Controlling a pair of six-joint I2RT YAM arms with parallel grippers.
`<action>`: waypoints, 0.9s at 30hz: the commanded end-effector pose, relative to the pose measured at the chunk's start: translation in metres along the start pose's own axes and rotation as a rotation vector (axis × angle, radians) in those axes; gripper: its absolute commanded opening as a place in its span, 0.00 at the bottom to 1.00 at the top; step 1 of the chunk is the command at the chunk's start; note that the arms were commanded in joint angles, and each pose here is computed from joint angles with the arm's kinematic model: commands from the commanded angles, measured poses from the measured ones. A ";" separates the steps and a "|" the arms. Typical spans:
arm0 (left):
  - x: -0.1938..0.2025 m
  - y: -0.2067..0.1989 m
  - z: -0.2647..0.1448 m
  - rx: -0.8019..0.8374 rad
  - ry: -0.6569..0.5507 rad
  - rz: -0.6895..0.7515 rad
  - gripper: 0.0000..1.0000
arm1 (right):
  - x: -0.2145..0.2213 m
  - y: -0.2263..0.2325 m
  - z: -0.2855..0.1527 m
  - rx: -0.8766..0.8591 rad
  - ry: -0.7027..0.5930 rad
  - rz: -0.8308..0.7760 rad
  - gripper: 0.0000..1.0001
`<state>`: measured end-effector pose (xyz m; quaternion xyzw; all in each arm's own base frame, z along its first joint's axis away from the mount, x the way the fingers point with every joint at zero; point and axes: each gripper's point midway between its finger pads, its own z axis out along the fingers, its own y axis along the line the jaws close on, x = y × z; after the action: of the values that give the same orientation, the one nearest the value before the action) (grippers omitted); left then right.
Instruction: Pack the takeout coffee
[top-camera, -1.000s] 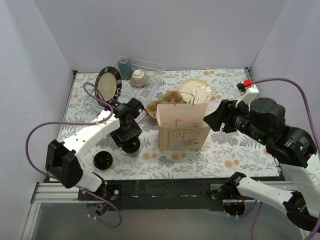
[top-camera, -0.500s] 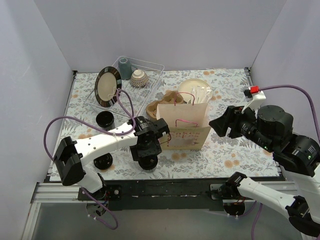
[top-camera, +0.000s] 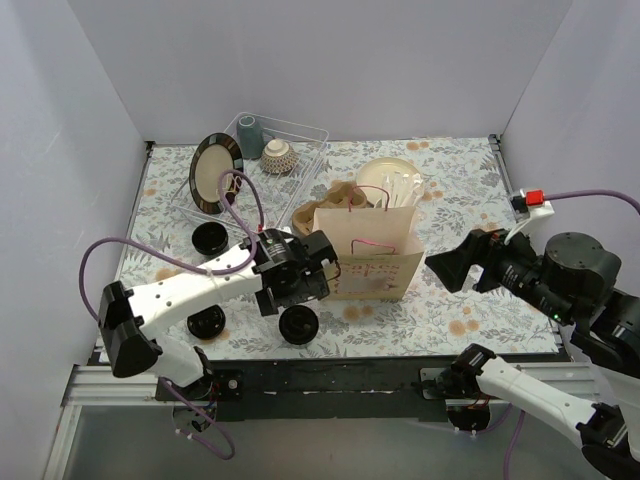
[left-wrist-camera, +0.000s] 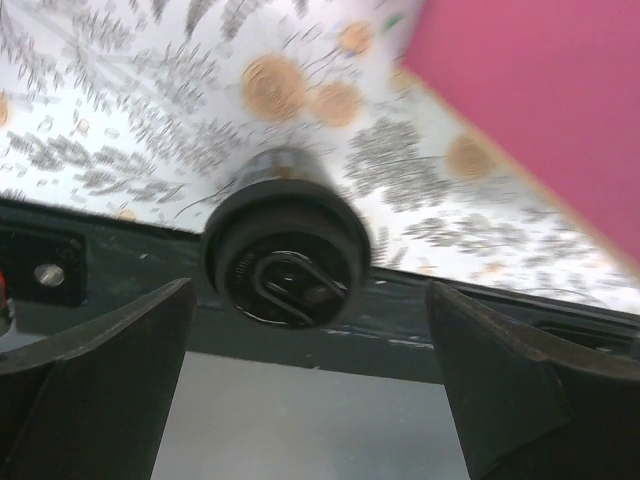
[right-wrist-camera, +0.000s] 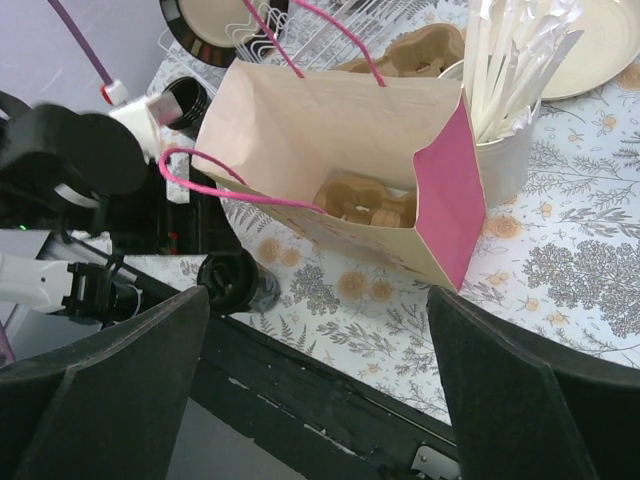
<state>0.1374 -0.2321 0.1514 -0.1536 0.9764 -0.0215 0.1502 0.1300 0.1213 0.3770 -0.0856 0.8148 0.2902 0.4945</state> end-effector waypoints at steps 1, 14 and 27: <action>-0.047 -0.019 -0.057 0.186 -0.179 -0.214 0.98 | -0.015 0.010 -0.011 -0.084 -0.115 0.008 0.99; -0.164 0.021 -0.100 0.550 -0.344 -0.347 0.98 | -0.079 0.086 0.012 -0.325 -0.036 -0.327 0.88; -0.235 0.072 -0.078 0.509 -0.287 -0.447 0.98 | -0.014 0.163 0.080 -0.399 0.281 -0.537 0.82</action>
<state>0.3171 -0.1042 0.2802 -0.3166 0.8587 -0.2320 0.3294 0.1552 0.2719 0.4282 -0.3633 0.7672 0.3270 0.4154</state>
